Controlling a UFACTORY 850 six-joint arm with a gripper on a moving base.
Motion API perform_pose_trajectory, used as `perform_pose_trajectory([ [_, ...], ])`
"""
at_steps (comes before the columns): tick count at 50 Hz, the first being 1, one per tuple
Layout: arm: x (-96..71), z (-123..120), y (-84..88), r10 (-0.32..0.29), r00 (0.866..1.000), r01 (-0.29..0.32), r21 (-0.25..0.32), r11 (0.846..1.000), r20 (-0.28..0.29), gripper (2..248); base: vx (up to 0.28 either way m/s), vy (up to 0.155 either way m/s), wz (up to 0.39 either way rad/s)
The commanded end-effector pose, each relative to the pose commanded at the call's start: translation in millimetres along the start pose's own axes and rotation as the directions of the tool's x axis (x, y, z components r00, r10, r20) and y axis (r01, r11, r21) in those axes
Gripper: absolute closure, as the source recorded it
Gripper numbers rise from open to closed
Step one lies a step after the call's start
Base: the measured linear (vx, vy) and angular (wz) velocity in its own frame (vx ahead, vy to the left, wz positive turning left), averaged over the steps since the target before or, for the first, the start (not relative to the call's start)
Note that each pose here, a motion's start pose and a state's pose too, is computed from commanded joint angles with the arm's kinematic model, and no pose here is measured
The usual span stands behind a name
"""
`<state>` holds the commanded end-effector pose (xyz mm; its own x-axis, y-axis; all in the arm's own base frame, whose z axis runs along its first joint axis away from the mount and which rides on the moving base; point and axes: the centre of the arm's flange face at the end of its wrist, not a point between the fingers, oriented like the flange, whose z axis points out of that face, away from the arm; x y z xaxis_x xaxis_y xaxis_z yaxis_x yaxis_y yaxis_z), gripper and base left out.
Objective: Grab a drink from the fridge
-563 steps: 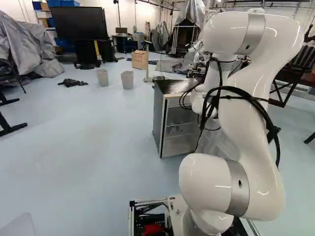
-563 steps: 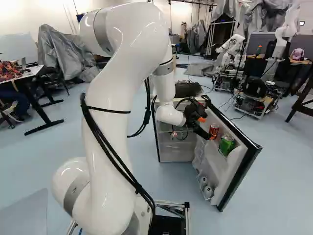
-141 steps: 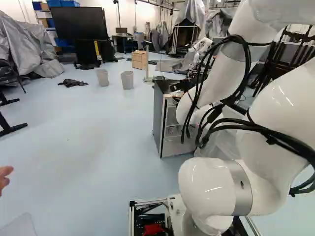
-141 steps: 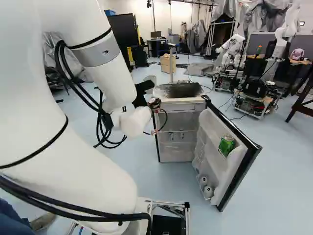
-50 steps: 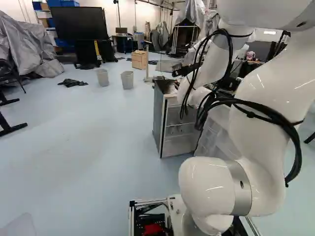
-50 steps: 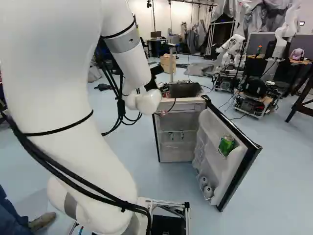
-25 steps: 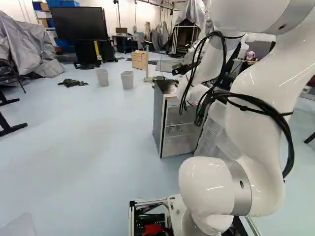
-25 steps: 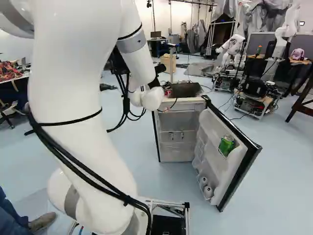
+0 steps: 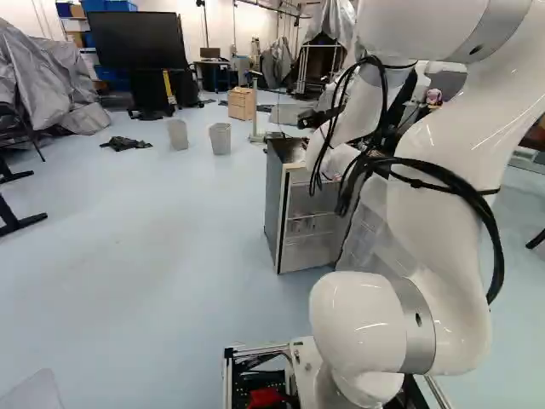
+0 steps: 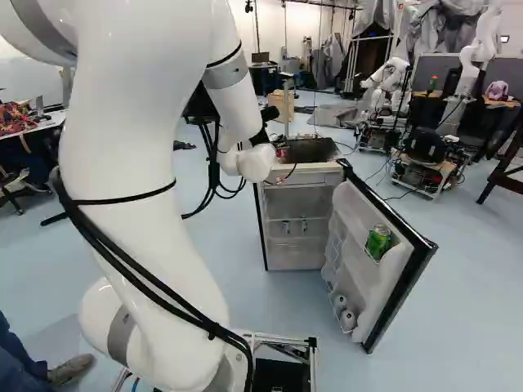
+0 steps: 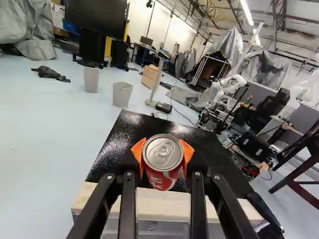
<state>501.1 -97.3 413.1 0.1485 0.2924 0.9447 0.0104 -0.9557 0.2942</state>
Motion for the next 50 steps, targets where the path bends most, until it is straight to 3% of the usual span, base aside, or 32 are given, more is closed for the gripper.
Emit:
perform_pose_trajectory([
  [11,0.0,0.0,0.0,0.107,0.994,-0.107,0.000,0.994,0.000,152,0.000,0.000,0.000],
  [24,1.1,0.0,0.1,0.230,0.973,-0.230,0.001,0.973,-0.012,152,0.000,0.000,0.000],
  [50,1.8,1.3,0.1,0.249,0.968,-0.249,0.004,0.969,-0.019,152,0.000,0.000,0.000],
])
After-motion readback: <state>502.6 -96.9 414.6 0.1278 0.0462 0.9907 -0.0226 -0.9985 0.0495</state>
